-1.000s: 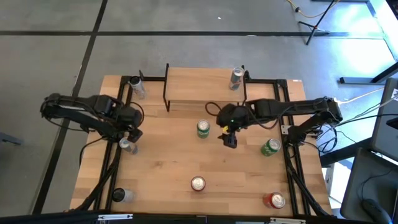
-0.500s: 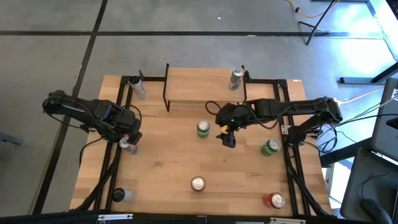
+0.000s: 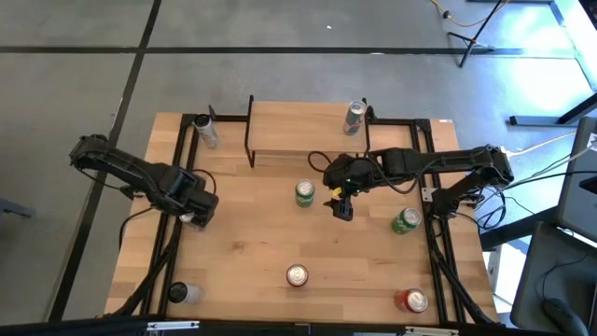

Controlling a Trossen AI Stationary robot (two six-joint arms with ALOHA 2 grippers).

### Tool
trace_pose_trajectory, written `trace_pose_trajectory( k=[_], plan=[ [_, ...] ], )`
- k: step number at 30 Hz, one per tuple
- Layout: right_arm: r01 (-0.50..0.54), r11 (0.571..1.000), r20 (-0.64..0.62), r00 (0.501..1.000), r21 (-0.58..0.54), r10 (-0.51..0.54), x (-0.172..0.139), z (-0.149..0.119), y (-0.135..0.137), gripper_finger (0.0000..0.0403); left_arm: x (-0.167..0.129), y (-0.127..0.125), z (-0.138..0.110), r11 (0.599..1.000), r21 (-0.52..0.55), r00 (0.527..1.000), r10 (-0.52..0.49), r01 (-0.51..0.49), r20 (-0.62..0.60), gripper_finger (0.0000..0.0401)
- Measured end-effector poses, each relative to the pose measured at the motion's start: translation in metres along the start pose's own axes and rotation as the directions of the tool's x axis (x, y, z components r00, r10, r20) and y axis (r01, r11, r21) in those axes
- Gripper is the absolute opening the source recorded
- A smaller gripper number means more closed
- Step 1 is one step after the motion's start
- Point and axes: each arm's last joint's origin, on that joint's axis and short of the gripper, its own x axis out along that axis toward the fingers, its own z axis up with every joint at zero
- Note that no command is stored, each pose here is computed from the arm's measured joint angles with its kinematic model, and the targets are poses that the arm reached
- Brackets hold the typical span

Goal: Place canned beverage on shelf
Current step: Put the blue soda can on the shelf aligned with the other blue soda can

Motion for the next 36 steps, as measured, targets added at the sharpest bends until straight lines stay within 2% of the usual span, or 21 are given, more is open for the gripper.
trace_pose_trajectory(
  k=[3, 7, 11, 16, 22, 23, 27, 32, 36],
  plan=[
    [0.0, 1.0, 0.0, 1.0, 0.0, 0.0, 0.0, 0.0, 0.0, 0.0317, 0.005, -0.003, 0.0, 1.0, 0.002, 1.0, -0.028, 0.028, -0.008, 0.0358],
    [0.0, 1.0, 0.0, 1.0, 0.0, 0.0, 0.0, 0.0, 0.0, 0.0317, 0.017, -0.004, 0.001, 1.0, 0.002, 1.0, -0.014, 0.014, -0.017, 0.0356],
    [0.0, 1.0, 0.0, 1.0, 0.001, 0.0, 0.0, 0.0, 0.0, 0.0317, 0.026, -0.005, 0.002, 1.0, 0.015, 0.999, -0.025, 0.026, -0.041, 0.034],
    [0.0, 1.0, -0.001, 1.0, 0.001, 0.0, 0.0, 0.0, 0.0, 0.0317, 0.032, -0.007, 0.002, 0.998, 0.049, 0.998, -0.035, 0.037, -0.046, 0.0293],
    [-0.003, 1.0, 0.011, 1.0, 0.03, 0.003, 0.0, 0.001, 0.0, 0.0317, 0.03, -0.009, 0.002, 0.992, 0.111, 0.997, -0.061, 0.067, -0.05, 0.0213],
    [-0.006, 0.999, 0.02, 1.0, 0.033, 0.005, 0.0, 0.002, 0.0, 0.0317, 0.028, -0.01, 0.002, 0.989, 0.126, 0.996, -0.073, 0.079, -0.048, 0.0203],
    [-0.036, 0.999, 0.014, 0.999, 0.026, 0.035, 0.0, 0.002, 0.001, 0.0317, 0.004, -0.016, 0.003, 0.971, 0.173, 0.986, -0.164, 0.167, -0.032, 0.0201],
    [-0.042, 0.999, 0.033, 0.999, 0.003, 0.041, -0.002, 0.003, 0.002, 0.0317, -0.045, -0.026, 0.006, 0.926, 0.229, 0.946, -0.319, 0.301, 0.046, 0.0201],
    [-0.053, 0.999, 0.101, 0.993, -0.013, 0.054, -0.006, 0.009, 0.002, 0.0317, -0.08, -0.041, 0.016, 0.89, 0.31, 0.914, -0.387, 0.335, 0.122, 0.0201]
  ],
)
